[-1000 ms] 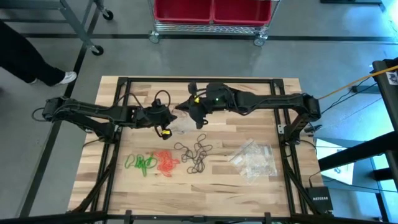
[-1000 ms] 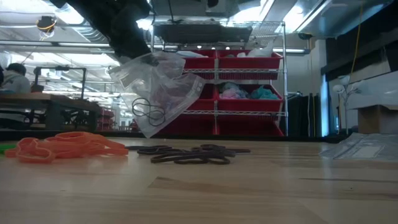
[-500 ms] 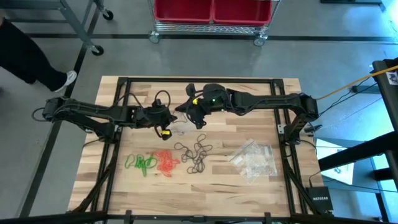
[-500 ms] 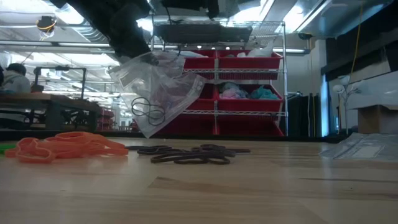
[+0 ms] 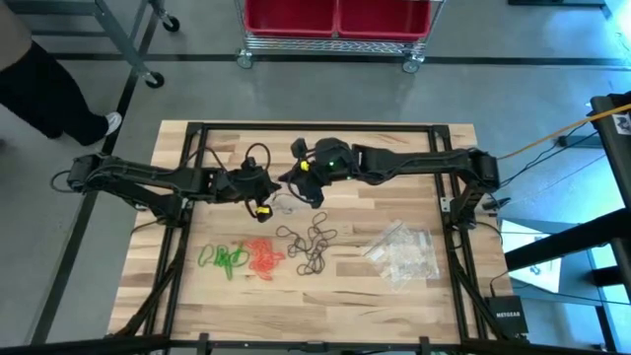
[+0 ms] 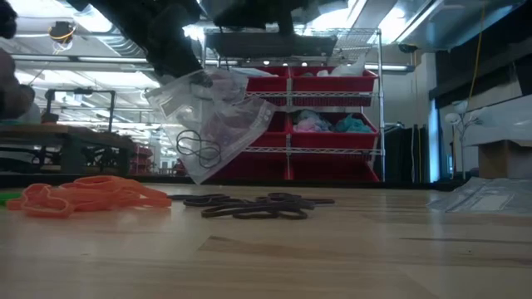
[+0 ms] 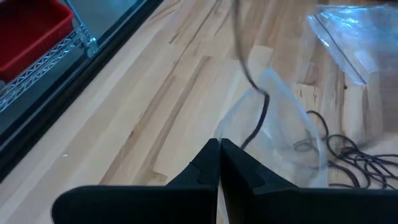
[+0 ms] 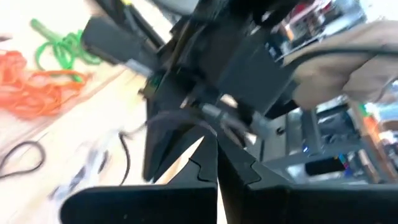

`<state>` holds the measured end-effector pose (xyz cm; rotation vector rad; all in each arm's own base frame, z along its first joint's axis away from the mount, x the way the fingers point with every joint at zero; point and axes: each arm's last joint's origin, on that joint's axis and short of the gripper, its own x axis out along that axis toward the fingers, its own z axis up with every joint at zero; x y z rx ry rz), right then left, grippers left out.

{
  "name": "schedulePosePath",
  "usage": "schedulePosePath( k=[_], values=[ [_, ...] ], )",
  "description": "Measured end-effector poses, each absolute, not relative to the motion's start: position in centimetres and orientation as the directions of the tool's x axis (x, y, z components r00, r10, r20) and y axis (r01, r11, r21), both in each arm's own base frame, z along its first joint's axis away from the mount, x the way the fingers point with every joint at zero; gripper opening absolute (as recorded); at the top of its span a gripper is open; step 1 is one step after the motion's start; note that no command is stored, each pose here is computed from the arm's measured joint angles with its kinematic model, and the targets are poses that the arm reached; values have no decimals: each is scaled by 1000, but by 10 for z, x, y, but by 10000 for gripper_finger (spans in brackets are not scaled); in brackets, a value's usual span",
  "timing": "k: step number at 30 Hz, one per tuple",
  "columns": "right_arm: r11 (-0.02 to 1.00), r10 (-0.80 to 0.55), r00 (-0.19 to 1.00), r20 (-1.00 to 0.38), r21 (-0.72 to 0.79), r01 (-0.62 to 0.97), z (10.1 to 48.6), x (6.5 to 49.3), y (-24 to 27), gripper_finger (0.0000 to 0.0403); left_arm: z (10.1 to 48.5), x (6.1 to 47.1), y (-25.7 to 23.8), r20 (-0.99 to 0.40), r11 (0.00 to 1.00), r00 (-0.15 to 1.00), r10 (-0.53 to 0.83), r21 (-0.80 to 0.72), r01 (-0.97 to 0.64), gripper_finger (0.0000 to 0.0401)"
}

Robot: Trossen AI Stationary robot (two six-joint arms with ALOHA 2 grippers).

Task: Sort rubber bands
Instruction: Put the black rubber band into the transparent zip bag

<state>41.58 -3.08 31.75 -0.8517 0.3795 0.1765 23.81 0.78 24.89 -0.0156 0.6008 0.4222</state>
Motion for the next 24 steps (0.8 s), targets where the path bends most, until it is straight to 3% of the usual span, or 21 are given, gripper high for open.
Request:
schedulePosePath(
  k=[8,15,20,24],
  values=[
    [791,33,868,-496,-517,-326,301,416,-30,0,249,238,8,-550,911,743,381,88,-402,0],
    [890,15,862,-508,-386,-243,298,417,-30,14,249,238,8,-546,903,740,392,74,-424,0],
    [955,39,849,-527,-229,-186,299,416,-30,78,250,238,9,-539,895,735,410,84,-438,0],
    [964,24,827,-561,-207,-168,316,414,-30,143,249,237,9,-544,897,731,412,102,-430,0]
  ],
)
